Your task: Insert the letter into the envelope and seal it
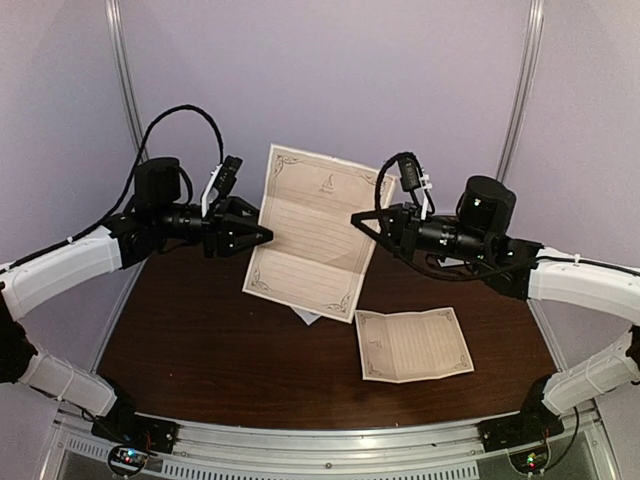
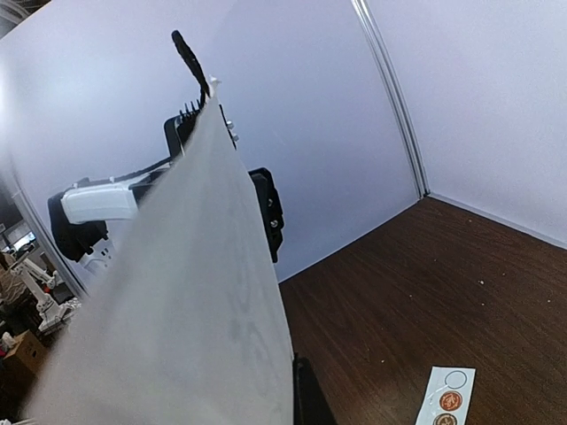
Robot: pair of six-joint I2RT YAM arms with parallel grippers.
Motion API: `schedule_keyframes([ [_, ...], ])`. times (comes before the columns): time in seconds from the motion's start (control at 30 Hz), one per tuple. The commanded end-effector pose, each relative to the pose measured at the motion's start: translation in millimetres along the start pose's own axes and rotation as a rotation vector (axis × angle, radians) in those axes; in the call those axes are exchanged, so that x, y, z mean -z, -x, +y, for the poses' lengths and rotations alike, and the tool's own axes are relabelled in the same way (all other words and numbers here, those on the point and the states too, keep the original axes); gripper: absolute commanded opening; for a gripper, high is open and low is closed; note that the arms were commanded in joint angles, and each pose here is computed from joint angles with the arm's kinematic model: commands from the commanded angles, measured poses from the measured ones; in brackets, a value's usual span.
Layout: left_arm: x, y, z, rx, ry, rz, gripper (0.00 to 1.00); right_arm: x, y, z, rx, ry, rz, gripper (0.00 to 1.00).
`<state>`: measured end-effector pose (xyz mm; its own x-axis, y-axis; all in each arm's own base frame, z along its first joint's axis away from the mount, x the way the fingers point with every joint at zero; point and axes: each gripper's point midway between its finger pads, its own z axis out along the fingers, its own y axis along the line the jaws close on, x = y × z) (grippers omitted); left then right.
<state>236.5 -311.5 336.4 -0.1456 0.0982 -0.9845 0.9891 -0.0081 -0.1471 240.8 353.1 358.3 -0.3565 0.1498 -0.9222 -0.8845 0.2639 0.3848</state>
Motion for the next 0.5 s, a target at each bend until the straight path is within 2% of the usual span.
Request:
schedule_keyframes([
  [0.0,1,7,-2,-0.021,-0.024,-0.014,0.36,6,17,7,0.014,0.006,-0.067,0.00],
  [0.13,1,7,1,-0.019,-0.010,-0.014,0.18,3,13,7,0.009,0.019,-0.049,0.00],
  [0.23,1,7,8,-0.016,0.037,-0.013,0.00,2,9,8,-0.002,0.030,-0.026,0.00],
  [0.3,2,5,19,-0.007,0.101,-0.007,0.00,5,11,7,-0.022,0.041,-0.022,0.04],
  [0.37,4,4,29,-0.003,0.167,-0.001,0.00,13,16,3,-0.034,0.031,-0.032,0.30],
  [0.47,5,3,31,-0.009,0.181,0.007,0.00,34,31,-9,-0.032,-0.026,-0.075,0.69],
])
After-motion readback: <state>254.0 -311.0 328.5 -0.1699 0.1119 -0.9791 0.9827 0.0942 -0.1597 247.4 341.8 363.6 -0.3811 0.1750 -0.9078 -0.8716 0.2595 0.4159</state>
